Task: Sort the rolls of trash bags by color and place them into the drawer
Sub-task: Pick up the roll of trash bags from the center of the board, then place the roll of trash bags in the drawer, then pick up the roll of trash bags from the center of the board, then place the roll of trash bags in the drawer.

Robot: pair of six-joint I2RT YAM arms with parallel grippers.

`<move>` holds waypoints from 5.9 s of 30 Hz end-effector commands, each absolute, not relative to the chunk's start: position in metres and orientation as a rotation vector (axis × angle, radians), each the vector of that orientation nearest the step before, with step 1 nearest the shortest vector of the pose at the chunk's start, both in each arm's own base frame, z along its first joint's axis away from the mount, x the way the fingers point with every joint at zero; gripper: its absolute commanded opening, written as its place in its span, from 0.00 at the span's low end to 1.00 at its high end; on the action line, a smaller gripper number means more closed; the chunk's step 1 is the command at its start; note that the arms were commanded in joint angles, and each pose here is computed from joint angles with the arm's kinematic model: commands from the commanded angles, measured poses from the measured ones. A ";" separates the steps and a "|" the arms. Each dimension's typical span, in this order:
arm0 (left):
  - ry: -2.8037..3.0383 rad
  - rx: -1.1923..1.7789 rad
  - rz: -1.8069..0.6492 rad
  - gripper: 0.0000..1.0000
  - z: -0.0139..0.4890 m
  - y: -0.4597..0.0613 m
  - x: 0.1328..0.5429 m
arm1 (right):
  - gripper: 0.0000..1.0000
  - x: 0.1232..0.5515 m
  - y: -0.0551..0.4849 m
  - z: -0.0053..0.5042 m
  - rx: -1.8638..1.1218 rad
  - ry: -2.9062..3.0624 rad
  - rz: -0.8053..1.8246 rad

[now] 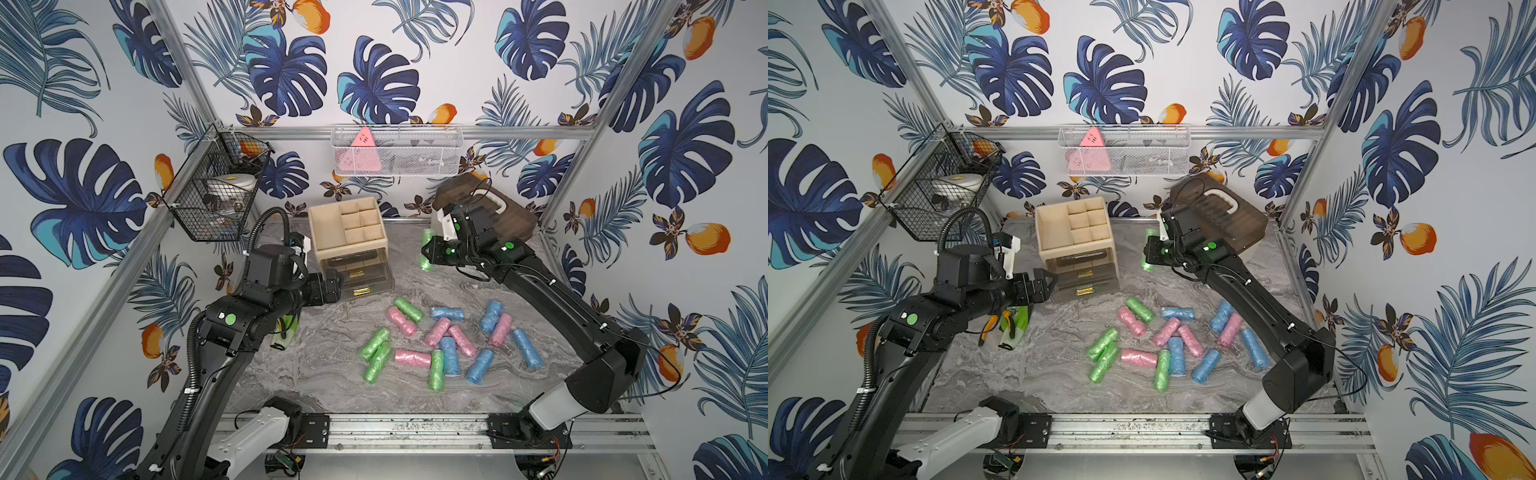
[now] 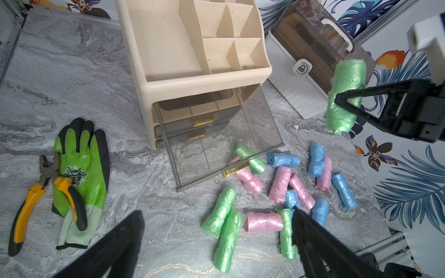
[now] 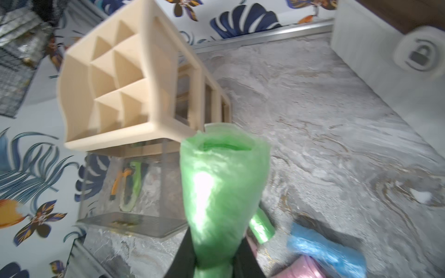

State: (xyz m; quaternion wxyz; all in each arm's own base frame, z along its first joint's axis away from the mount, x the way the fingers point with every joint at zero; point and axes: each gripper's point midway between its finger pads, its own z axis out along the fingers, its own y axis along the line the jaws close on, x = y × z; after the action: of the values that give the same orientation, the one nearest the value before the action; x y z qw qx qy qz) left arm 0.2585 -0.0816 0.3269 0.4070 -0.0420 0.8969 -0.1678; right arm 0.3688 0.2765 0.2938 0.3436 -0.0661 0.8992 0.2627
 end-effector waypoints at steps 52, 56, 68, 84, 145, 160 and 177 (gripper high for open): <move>2.278 -0.124 -0.368 0.99 0.316 -0.072 0.254 | 0.49 0.368 0.386 0.218 -0.478 2.591 0.525; 2.279 -0.123 -0.369 0.99 0.315 -0.073 0.254 | 0.57 0.367 0.390 0.226 -0.469 2.575 0.563; 2.283 -0.123 -0.369 0.99 0.314 -0.073 0.258 | 0.56 0.352 0.376 0.280 -0.462 2.459 0.646; 2.341 -0.074 -0.456 0.99 0.295 -0.090 0.259 | 0.51 0.268 0.265 0.226 -0.363 2.639 0.463; 2.346 -0.068 -0.514 0.99 0.286 -0.099 0.266 | 0.20 0.194 0.232 0.172 -0.395 2.769 0.184; 2.354 -0.092 -0.456 0.99 0.285 -0.087 0.251 | 0.20 0.233 0.279 0.229 -0.544 2.622 0.294; 2.362 -0.125 -0.431 0.99 0.278 -0.080 0.243 | 0.20 0.290 0.389 0.293 -0.739 2.422 0.510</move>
State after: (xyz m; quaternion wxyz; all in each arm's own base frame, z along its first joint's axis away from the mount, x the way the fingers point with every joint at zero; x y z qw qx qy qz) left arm 0.2458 -0.0831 0.2791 0.3601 -0.0425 0.9158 -0.1729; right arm 0.2873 0.3749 0.2916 0.2779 -0.2562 0.9087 0.1772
